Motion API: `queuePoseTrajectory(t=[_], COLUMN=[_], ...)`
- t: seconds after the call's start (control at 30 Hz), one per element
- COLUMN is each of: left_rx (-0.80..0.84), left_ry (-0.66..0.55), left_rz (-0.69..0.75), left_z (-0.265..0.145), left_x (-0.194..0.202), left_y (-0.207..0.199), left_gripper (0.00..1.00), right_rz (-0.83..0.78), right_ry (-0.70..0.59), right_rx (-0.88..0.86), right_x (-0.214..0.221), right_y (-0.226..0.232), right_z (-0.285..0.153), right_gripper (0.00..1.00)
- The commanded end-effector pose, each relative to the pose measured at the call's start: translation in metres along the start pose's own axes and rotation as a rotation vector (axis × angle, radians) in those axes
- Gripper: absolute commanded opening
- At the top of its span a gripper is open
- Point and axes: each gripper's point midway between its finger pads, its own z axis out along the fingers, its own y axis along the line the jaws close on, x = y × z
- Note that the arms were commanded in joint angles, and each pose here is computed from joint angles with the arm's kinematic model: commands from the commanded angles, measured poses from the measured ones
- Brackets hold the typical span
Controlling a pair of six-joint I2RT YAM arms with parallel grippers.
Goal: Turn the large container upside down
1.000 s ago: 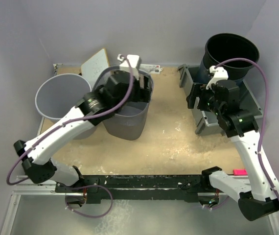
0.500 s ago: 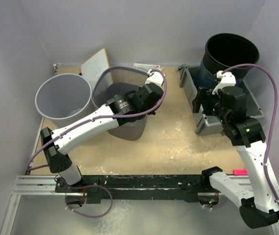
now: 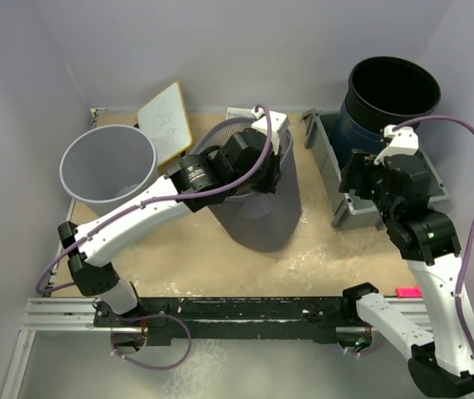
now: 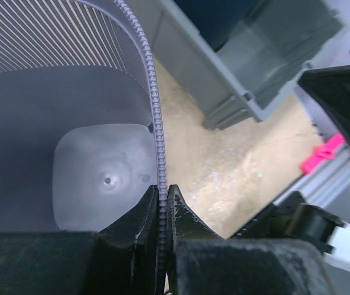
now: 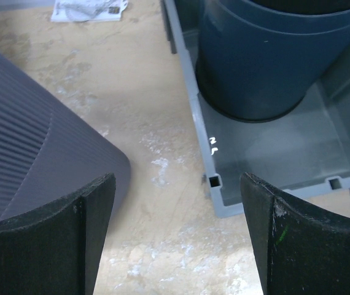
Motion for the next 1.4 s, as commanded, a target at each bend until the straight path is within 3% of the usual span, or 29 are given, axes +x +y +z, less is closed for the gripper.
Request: queuePoseTrajectory(t=[0.0,0.13,0.3,0.53,0.7,0.77,0.9,1.07,1.2,1.37], left_rx=[0.295,0.437,0.563,0.514,0.382,0.278,0.118,0.053,0.027,-0.027], left_ry=[-0.195,-0.226,-0.194,-0.143,-0.131,-0.097,-0.043,-0.001,-0.008,-0.035], left_rz=[-0.178,-0.277,-0.435,-0.491,-0.445,-0.402,-0.302,-0.205,-0.153,-0.114], left_z=[-0.065,-0.078,-0.065,-0.035,-0.016,-0.005,0.011,0.019,0.016,0.009], left_x=[-0.073,-0.084,-0.078,-0.053,-0.034,-0.019,0.005,0.018,0.011,0.001], left_y=[-0.054,-0.062,-0.048,-0.012,0.031,0.053,0.086,0.100,0.105,0.115], left_gripper=[0.00,0.00,0.00,0.00,0.00,0.08,0.34,0.58,0.63,0.64], right_rz=[0.012,0.024,0.029,0.017,0.028,0.031,0.068,0.166,0.267,0.335], right_ry=[-0.114,-0.164,-0.188,-0.140,-0.084,-0.050,0.026,0.113,0.244,0.341], right_rx=[0.106,0.156,0.176,0.152,0.085,0.044,-0.044,-0.160,-0.202,-0.132], right_x=[-0.028,-0.036,-0.038,-0.027,-0.011,-0.002,0.017,0.035,0.069,0.100], right_y=[-0.024,-0.036,-0.041,-0.036,-0.023,-0.014,0.004,0.032,0.045,0.038], right_z=[-0.020,-0.030,-0.035,-0.030,-0.022,-0.018,-0.013,-0.010,-0.012,-0.013], right_gripper=[0.84,0.84,0.84,0.84,0.84,0.84,0.84,0.85,0.85,0.86])
